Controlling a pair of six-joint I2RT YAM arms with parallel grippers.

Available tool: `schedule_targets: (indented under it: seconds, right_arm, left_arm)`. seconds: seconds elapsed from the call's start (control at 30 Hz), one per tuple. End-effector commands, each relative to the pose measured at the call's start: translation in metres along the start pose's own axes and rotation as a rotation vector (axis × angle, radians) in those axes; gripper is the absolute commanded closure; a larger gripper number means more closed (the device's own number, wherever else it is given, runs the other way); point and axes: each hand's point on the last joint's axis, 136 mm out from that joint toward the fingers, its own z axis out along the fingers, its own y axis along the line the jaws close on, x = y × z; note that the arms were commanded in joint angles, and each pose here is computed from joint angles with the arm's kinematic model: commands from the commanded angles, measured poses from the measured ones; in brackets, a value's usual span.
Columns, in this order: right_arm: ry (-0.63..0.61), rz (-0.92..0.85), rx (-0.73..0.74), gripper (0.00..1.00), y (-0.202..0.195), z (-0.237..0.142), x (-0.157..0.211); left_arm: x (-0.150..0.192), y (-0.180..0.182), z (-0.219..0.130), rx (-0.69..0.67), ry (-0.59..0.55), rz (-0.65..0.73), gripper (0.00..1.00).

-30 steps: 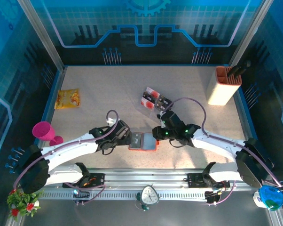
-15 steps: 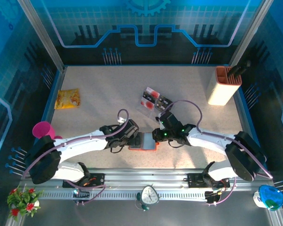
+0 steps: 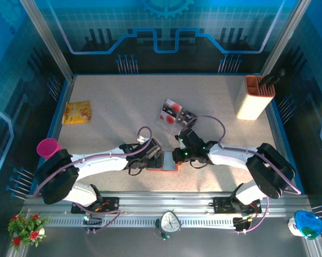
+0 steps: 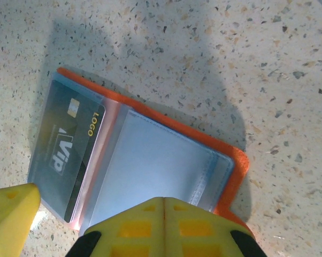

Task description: Put the credit cards into the card holder

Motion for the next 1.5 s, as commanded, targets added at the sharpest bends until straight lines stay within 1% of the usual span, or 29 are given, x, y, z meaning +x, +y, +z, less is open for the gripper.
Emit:
schedule_targets:
  seconds: [0.0, 0.27, 0.4, 0.83, 0.97, 1.1, 1.17, 1.23, 1.33, 1.4, 1.47]
  right_arm:
    - [-0.004, -0.015, -0.015, 0.95, 0.004, 0.004, -0.008]
    - [0.052, -0.001, -0.024, 0.97, 0.002, 0.021, 0.001]
    - [0.055, 0.017, -0.041, 0.97, 0.004, 0.025, 0.002]
    - [0.040, 0.037, -0.064, 0.99, 0.008, 0.023, 0.000]
    - [0.031, 0.036, -0.068, 0.99, 0.009, 0.020, -0.002]
    - [0.002, 0.035, -0.063, 0.99, 0.011, 0.009, -0.009]
    - [-0.023, 0.035, -0.057, 0.96, 0.012, 0.001, -0.012]
    - [-0.046, 0.045, -0.047, 0.86, 0.012, -0.008, -0.016]
    - [-0.070, 0.059, -0.039, 0.74, 0.011, -0.014, -0.018]
    - [-0.068, 0.060, -0.033, 0.71, 0.009, -0.014, -0.017]
    - [-0.065, 0.064, -0.029, 0.71, 0.008, -0.012, -0.017]
  left_arm:
    - [-0.009, -0.012, -0.002, 0.021, -0.024, 0.014, 0.01]
    - [-0.009, -0.017, 0.002, 0.028, -0.020, 0.022, 0.01]
    - [-0.010, -0.020, 0.002, 0.039, -0.024, 0.027, 0.01]
    - [0.000, -0.025, 0.015, 0.029, 0.002, 0.049, 0.01]
    - [0.004, -0.021, 0.021, -0.001, 0.011, 0.058, 0.01]
    - [0.008, -0.010, 0.024, -0.057, 0.016, 0.051, 0.01]
    - [0.010, -0.005, 0.025, -0.076, 0.020, 0.046, 0.01]
    - [0.013, -0.003, 0.026, -0.080, 0.022, 0.038, 0.01]
    - [0.015, -0.001, 0.028, -0.082, 0.025, 0.030, 0.01]
    - [0.016, 0.000, 0.029, -0.085, 0.026, 0.029, 0.01]
    - [0.017, 0.000, 0.029, -0.084, 0.026, 0.029, 0.01]
